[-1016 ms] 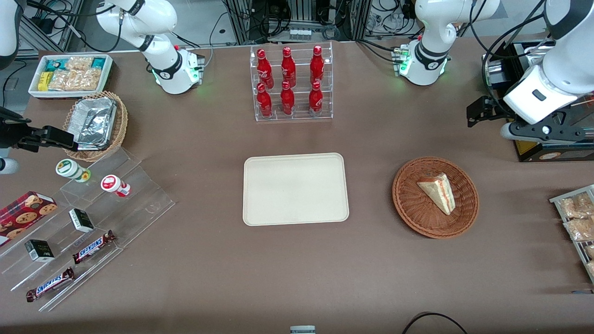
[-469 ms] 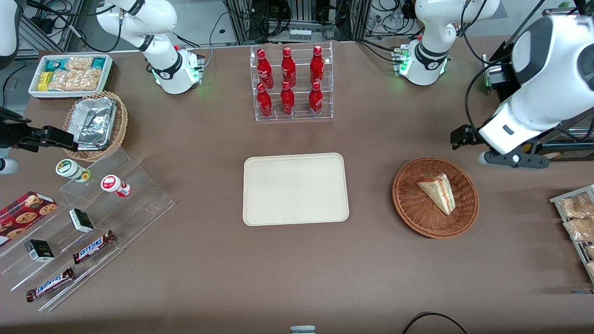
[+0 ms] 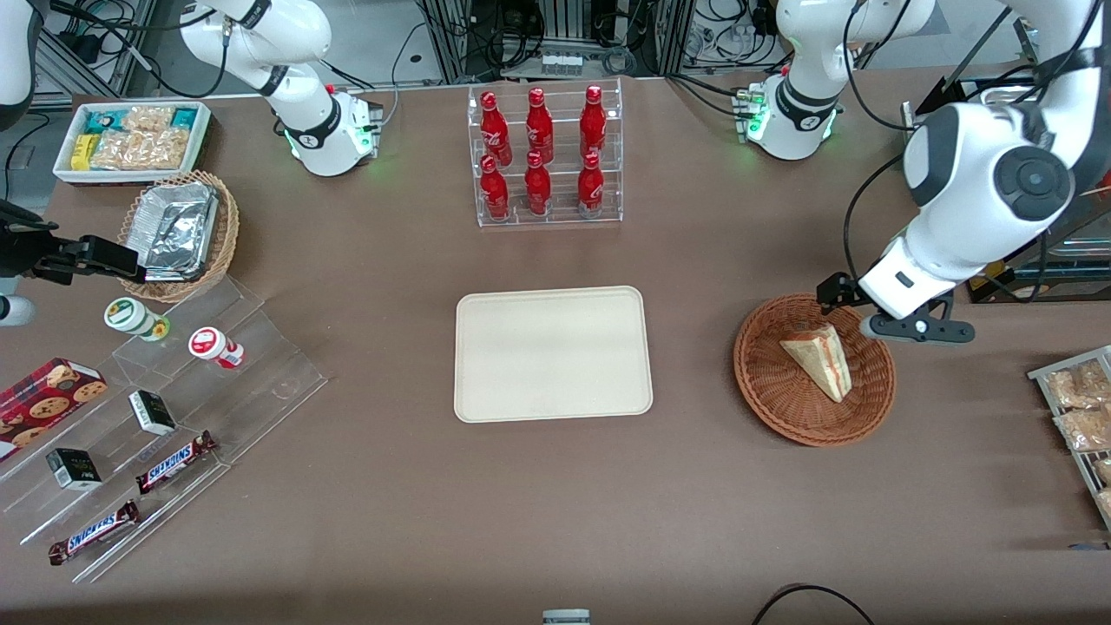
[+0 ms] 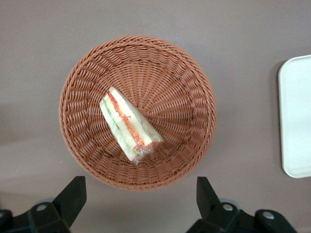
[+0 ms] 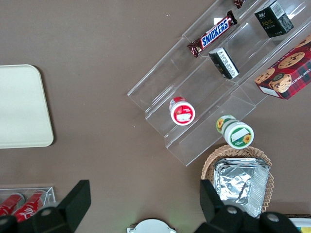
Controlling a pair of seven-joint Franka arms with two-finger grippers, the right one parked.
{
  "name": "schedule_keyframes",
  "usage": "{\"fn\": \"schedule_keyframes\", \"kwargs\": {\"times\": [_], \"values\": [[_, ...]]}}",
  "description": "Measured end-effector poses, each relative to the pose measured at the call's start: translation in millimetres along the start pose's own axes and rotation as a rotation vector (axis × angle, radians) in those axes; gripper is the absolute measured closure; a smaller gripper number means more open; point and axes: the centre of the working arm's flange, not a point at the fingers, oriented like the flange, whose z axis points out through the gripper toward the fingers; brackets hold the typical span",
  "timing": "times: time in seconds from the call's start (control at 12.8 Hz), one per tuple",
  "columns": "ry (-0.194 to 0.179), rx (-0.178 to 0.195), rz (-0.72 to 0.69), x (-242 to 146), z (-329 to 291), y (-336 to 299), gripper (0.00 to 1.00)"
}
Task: Place sandwich from basket to tray
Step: 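Lower the open left gripper around the wrapped sandwich in the basket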
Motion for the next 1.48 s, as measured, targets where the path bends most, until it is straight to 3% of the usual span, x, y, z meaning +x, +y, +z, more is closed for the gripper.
{"fn": "schedule_keyframes", "kwargs": {"times": [0.31, 0.47, 1.09, 1.48], "values": [[0.033, -0.002, -0.058, -5.6, 34.4, -12.8, 0.0], [0.026, -0.005, -0.142, -4.3, 44.8, -14.1, 0.0], [0.001, -0.012, -0.713, 2.2, 79.6, -14.5, 0.0], [-0.016, -0.009, -0.752, 3.4, 93.9, -14.7, 0.0]]}}
